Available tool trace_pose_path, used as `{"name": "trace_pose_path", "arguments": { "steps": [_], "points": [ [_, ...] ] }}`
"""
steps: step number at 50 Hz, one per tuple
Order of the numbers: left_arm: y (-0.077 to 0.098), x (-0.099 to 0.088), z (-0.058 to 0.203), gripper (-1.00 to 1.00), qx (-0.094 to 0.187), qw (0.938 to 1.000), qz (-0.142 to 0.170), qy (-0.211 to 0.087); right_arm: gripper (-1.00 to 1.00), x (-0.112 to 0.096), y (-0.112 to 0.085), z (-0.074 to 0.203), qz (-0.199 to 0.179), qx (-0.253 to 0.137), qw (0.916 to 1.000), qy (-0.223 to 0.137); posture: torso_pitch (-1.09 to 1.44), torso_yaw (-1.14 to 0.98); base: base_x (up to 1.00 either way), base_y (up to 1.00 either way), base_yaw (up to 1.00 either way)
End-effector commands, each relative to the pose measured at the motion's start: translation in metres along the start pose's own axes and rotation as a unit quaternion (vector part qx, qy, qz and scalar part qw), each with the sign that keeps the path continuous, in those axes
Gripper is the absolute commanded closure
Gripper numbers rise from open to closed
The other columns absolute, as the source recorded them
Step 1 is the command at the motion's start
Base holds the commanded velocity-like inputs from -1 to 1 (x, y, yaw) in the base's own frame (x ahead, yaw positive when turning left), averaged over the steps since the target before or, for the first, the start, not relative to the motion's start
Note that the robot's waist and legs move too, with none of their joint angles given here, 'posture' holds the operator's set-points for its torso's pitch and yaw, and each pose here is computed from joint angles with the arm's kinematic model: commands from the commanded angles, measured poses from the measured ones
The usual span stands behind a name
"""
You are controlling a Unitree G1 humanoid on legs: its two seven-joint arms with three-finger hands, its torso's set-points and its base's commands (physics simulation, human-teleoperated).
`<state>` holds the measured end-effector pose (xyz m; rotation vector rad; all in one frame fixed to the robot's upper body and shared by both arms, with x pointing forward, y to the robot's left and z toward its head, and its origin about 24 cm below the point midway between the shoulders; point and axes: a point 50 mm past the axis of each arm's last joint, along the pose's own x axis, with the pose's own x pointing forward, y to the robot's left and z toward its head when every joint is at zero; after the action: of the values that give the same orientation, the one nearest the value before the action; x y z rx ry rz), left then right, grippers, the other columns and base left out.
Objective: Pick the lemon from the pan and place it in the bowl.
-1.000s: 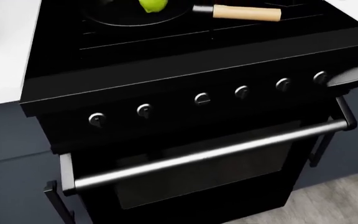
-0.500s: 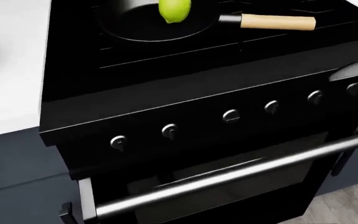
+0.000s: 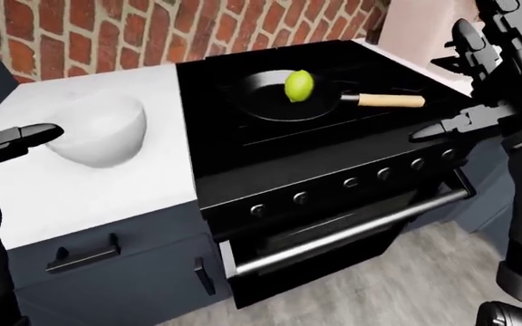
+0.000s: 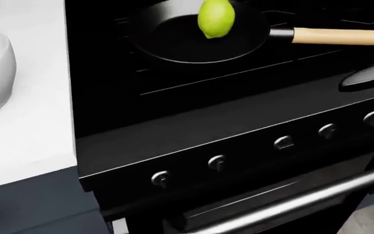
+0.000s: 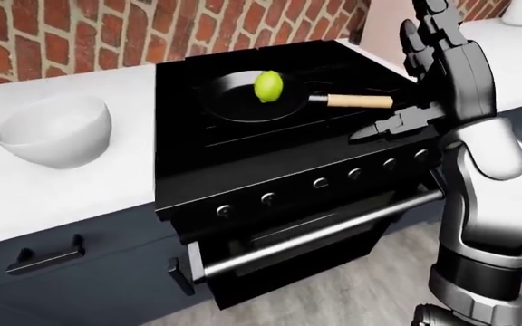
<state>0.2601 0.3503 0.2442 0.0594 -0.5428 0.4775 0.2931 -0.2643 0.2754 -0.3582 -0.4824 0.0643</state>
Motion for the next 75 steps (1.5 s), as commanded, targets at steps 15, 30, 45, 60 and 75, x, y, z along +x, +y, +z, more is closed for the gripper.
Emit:
{"name": "trace_pose_path", "arguments": {
  "steps": [15,30,45,60,75],
  "points": [
    [0.003,0.005,0.027,-1.0,0.003,0.9982,0.005,-0.06,-1.0,0.003,-0.003,0.024,-0.003,-0.02,0.9983,-0.055,0.0,0.0,0.13,0.31,0.0],
    [0.005,0.004,0.027,-1.0,0.004,0.9981,0.006,-0.061,-1.0,0.006,-0.006,0.023,-0.015,-0.028,0.998,-0.054,0.0,0.0,0.12,0.28,0.0],
    [0.004,0.005,0.029,-1.0,0.005,0.9979,0.005,-0.064,-1.0,0.018,-0.014,0.029,-0.071,-0.056,0.9926,-0.082,0.0,0.0,0.0,0.0,0.0],
    [0.005,0.005,0.03,-1.0,0.006,0.9979,0.006,-0.065,-1.0,0.022,-0.012,0.034,-0.041,-0.06,0.9951,-0.068,0.0,0.0,0.0,0.0,0.61],
    [0.005,0.004,0.029,-1.0,0.006,0.9979,0.007,-0.065,-1.0,0.043,-0.017,0.037,-0.034,-0.128,0.9905,-0.037,0.0,0.0,0.0,0.0,0.5]
  ]
}}
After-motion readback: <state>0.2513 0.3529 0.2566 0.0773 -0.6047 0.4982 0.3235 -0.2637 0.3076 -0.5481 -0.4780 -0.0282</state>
